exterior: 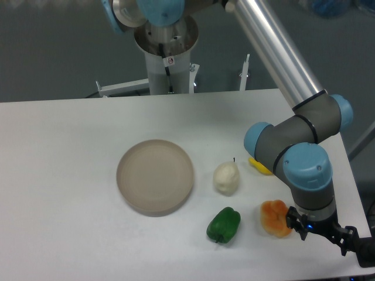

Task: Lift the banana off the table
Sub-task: 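Raise the gripper from the orange pepper and move toward the yellow banana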

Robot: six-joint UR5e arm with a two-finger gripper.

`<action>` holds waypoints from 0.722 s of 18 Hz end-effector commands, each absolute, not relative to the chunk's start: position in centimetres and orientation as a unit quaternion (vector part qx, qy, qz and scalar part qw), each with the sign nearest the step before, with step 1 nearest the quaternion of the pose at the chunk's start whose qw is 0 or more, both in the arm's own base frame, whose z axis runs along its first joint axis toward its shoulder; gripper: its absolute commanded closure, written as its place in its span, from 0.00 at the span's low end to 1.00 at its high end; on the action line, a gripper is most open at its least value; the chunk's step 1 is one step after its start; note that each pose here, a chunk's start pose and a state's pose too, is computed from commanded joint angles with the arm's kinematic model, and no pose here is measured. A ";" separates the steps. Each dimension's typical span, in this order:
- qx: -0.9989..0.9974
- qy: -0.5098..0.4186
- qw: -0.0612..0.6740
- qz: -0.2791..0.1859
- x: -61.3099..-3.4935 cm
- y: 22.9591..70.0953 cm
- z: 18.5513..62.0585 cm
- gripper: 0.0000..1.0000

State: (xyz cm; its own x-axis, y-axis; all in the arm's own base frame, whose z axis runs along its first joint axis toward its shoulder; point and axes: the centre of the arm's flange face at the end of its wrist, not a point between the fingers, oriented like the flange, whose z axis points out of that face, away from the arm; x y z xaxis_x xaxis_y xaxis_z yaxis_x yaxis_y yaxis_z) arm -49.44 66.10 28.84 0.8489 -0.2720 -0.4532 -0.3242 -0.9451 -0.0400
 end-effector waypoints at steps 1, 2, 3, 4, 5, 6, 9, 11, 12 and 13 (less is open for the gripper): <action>-0.960 0.155 0.057 0.227 -49.4 66.1 28.9 0.00; -0.960 0.155 0.057 0.226 -49.4 66.0 28.9 0.00; -0.960 0.156 0.059 0.227 -49.3 66.0 29.2 0.00; -0.960 0.157 0.062 0.226 -49.2 66.0 29.3 0.00; -0.960 0.158 0.061 0.224 -49.0 65.8 29.3 0.00; -0.960 0.160 0.061 0.223 -48.8 65.6 29.6 0.00; -0.962 0.156 0.054 0.219 -48.5 64.3 29.9 0.00; -0.963 0.156 0.050 0.215 -48.0 63.5 30.2 0.00; -0.964 0.154 0.047 0.211 -47.9 62.9 30.5 0.00; -0.967 0.152 0.039 0.201 -48.1 62.0 30.8 0.00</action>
